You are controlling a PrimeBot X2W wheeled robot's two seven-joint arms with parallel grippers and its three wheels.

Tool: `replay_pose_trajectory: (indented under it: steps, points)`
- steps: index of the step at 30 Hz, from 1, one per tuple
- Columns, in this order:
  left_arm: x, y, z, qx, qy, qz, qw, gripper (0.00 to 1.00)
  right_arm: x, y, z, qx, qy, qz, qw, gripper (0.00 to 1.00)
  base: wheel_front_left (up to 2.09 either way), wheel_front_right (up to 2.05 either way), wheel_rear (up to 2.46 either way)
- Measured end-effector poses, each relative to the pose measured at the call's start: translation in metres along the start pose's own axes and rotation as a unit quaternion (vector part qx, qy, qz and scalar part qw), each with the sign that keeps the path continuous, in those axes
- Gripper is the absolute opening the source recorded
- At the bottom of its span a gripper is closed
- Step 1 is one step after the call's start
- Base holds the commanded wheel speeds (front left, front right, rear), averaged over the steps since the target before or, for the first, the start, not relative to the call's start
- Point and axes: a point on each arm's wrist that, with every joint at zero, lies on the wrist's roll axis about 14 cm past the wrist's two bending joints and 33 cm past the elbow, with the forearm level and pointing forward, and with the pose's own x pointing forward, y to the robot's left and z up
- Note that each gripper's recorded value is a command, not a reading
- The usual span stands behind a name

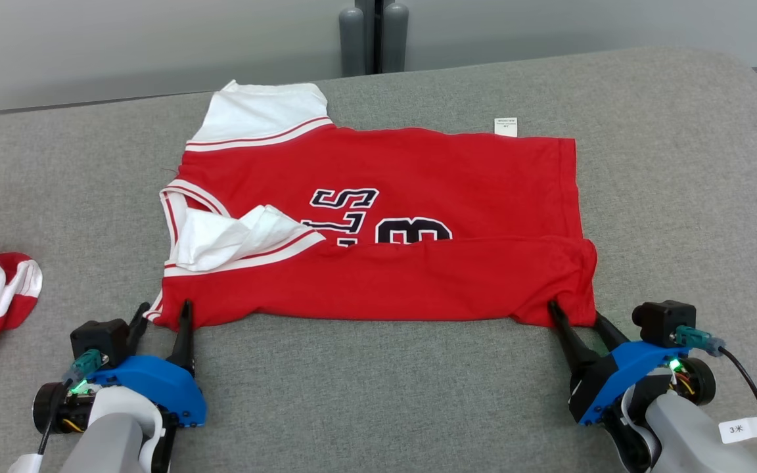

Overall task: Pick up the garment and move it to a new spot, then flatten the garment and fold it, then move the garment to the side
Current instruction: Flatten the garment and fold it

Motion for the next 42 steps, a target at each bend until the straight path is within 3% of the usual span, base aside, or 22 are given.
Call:
replay_pose_trajectory:
  steps: [1,2,18,27,38,39,40,41,42]
  points:
    - [-0.001,-0.001,-0.001,-0.001,0.001,0.000,1.000,0.17,0.000,0.000,0.000,0.000,0.000,-0.001,1.000,0.00,0.00,0.00,0.00]
    - [-0.002,-0.002,-0.001,-0.001,0.001,-0.001,1.000,0.00,0.000,0.000,0.000,0.000,-0.001,-0.001,1.000,0.00,0.00,0.00,0.00]
    - [-0.056,-0.006,0.018,-0.058,-0.078,0.012,0.995,0.00,-0.028,0.011,0.023,0.008,-0.057,0.021,0.998,0.00,0.00,0.00,0.00]
    - [-0.106,-0.014,-0.007,-0.076,-0.091,0.027,0.993,0.00,-0.057,0.006,0.010,0.006,-0.063,0.022,0.998,0.00,0.00,0.00,0.00]
    - [-0.133,-0.021,-0.026,-0.086,-0.081,0.039,0.992,0.00,-0.081,0.001,-0.009,0.008,-0.032,0.013,0.999,0.00,0.00,0.00,0.00]
    - [-0.133,-0.021,-0.027,-0.085,-0.080,0.039,0.992,0.07,-0.082,0.003,-0.013,0.009,-0.024,0.014,1.000,0.00,0.00,0.00,0.00]
    - [-0.133,-0.021,-0.028,-0.081,-0.078,0.041,0.993,0.55,-0.083,0.004,-0.016,0.011,-0.018,0.014,1.000,0.22,0.00,0.00,0.00]
    - [-0.133,-0.020,-0.028,-0.077,-0.077,0.043,0.993,1.00,-0.084,0.006,-0.016,0.012,-0.019,0.014,1.000,0.67,0.00,0.00,0.00]
    - [-0.133,-0.020,-0.029,-0.076,-0.077,0.044,0.993,1.00,-0.084,0.006,-0.015,0.014,-0.021,0.014,1.000,1.00,0.00,0.00,0.00]
